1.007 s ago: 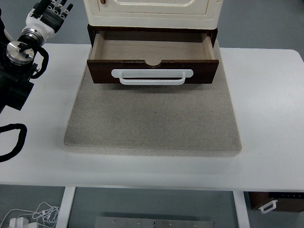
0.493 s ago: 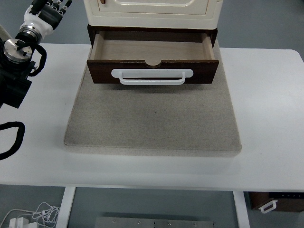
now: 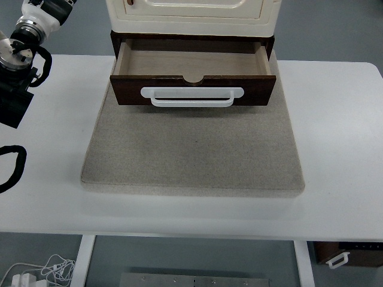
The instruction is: Close drawer under combined cabinet
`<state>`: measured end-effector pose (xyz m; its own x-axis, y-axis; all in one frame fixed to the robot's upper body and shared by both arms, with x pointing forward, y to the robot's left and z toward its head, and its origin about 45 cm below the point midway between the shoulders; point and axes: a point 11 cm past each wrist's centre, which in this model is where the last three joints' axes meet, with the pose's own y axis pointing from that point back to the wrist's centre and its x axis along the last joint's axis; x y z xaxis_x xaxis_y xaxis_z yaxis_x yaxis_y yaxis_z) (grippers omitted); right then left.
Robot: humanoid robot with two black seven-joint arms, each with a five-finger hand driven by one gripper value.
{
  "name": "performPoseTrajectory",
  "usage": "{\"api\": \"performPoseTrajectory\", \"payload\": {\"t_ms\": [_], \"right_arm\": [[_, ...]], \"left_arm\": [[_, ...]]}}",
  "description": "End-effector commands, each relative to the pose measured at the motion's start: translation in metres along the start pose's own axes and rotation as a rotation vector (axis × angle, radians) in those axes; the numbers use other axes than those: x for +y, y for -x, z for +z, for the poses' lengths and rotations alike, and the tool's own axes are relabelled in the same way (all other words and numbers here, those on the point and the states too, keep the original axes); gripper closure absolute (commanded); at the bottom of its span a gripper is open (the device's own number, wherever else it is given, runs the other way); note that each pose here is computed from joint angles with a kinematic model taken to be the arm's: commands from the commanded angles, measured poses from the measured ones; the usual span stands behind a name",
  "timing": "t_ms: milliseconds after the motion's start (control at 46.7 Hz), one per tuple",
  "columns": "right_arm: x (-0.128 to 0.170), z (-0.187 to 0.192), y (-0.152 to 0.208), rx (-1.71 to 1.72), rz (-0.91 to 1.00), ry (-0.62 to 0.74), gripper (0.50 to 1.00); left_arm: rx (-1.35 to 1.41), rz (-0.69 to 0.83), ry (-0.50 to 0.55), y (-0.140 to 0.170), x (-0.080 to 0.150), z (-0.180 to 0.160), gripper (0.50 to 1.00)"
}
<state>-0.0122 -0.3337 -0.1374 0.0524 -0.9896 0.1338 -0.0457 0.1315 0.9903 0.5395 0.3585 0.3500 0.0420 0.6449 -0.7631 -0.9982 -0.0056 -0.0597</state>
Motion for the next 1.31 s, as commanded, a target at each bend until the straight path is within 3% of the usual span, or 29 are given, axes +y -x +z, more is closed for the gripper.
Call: {"api": "performPoseTrajectory", "payload": {"t_ms": [0, 279, 686, 964, 1286], "right_arm": [[0.0, 0.0, 0.0, 0.0, 0.0, -0.001, 0.548], [0.0, 0.0, 0.0, 0.0, 0.0, -0.001, 0.548], [0.0, 0.0, 0.0, 0.0, 0.0, -0.001, 0.548], [0.0, 0.001, 0.0, 0.0, 0.0, 0.001, 0.548], [0.0, 0.001, 0.0, 0.0, 0.0, 0.001, 0.548]], "left_arm": [[-0.01, -0.015, 0.013, 0.007, -0.002, 0.009, 0.5], [-0.136, -0.072, 0.093, 0.035, -0.002, 0.069, 0.5], [-0.246, -0.293, 0.183, 0.125, 0.011, 0.126, 0.5], [-0.363, -0.528, 0.209, 0.205, 0.043, 0.137, 0.5], [-0.542, -0.776, 0.117, 0.276, 0.081, 0.084, 0.5]]}}
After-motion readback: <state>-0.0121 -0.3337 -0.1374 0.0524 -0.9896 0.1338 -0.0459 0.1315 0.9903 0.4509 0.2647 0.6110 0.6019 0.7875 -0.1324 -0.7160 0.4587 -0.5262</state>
